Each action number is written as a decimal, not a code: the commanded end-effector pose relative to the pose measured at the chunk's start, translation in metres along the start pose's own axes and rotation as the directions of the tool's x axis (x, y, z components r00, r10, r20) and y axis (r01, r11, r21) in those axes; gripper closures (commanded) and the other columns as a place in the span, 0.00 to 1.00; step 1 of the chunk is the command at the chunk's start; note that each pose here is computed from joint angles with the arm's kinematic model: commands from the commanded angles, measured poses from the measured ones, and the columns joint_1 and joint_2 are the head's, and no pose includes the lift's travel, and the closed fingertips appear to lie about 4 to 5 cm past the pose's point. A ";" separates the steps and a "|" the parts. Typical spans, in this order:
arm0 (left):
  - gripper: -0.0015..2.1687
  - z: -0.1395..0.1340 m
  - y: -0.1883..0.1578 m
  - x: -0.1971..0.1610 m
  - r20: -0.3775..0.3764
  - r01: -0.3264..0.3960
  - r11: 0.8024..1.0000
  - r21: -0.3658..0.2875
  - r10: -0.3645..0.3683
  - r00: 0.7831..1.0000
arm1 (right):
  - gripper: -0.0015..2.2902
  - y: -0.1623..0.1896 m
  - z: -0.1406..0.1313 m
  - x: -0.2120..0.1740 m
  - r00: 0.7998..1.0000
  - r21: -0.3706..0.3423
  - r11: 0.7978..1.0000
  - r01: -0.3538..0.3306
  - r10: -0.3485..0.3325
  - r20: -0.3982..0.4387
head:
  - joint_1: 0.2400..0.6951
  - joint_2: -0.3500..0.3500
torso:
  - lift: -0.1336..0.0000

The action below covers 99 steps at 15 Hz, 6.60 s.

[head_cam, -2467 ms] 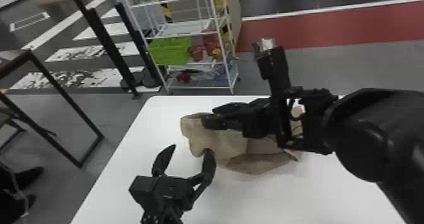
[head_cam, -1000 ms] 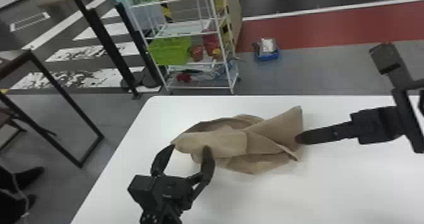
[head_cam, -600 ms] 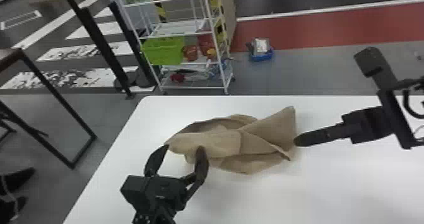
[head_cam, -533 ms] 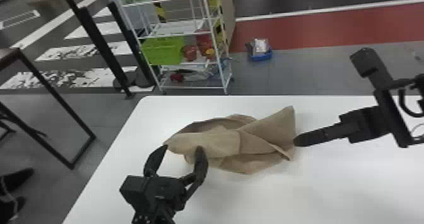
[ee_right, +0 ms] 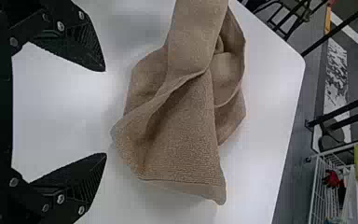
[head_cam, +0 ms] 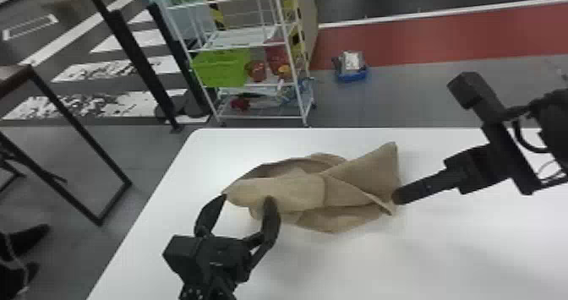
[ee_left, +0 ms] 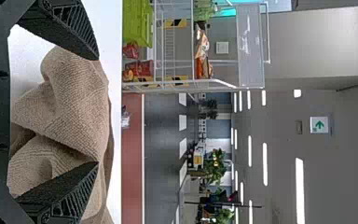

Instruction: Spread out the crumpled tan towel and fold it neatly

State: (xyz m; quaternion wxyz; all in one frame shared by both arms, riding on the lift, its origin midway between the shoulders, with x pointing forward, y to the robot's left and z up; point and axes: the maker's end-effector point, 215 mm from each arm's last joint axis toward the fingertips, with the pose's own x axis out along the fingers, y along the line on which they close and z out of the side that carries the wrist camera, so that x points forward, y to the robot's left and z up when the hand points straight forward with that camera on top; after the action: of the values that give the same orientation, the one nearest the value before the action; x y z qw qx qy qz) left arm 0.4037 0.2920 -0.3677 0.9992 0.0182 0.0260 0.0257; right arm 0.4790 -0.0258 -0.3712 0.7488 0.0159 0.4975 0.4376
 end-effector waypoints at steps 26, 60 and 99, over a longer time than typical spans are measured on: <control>0.04 0.003 0.006 -0.001 0.015 -0.011 1.000 0.004 0.011 1.000 | 0.32 -0.003 0.007 0.069 0.964 -0.235 0.950 0.207 -0.239 -0.117 | 1.00 1.00 | 0.08; 0.06 -0.029 0.006 0.021 -0.161 0.019 0.998 0.053 -0.010 0.987 | 0.57 -0.013 -0.129 -0.097 0.986 -0.614 0.772 0.164 -0.103 0.133 | 1.00 0.78 | 0.08; 0.82 -0.053 -0.046 0.114 -0.694 0.180 0.983 0.026 -0.112 0.711 | 0.57 -0.052 -0.168 -0.105 0.973 -0.529 0.819 0.221 -0.218 0.070 | 1.00 0.60 | 0.08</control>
State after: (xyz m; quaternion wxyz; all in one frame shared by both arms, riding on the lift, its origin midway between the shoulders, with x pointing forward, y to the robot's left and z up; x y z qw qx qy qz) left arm 0.5225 0.2522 -0.4242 0.9193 0.0513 0.3867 -0.0519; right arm 0.3710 -0.1956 -0.4045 0.7699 -0.2510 0.3519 0.4695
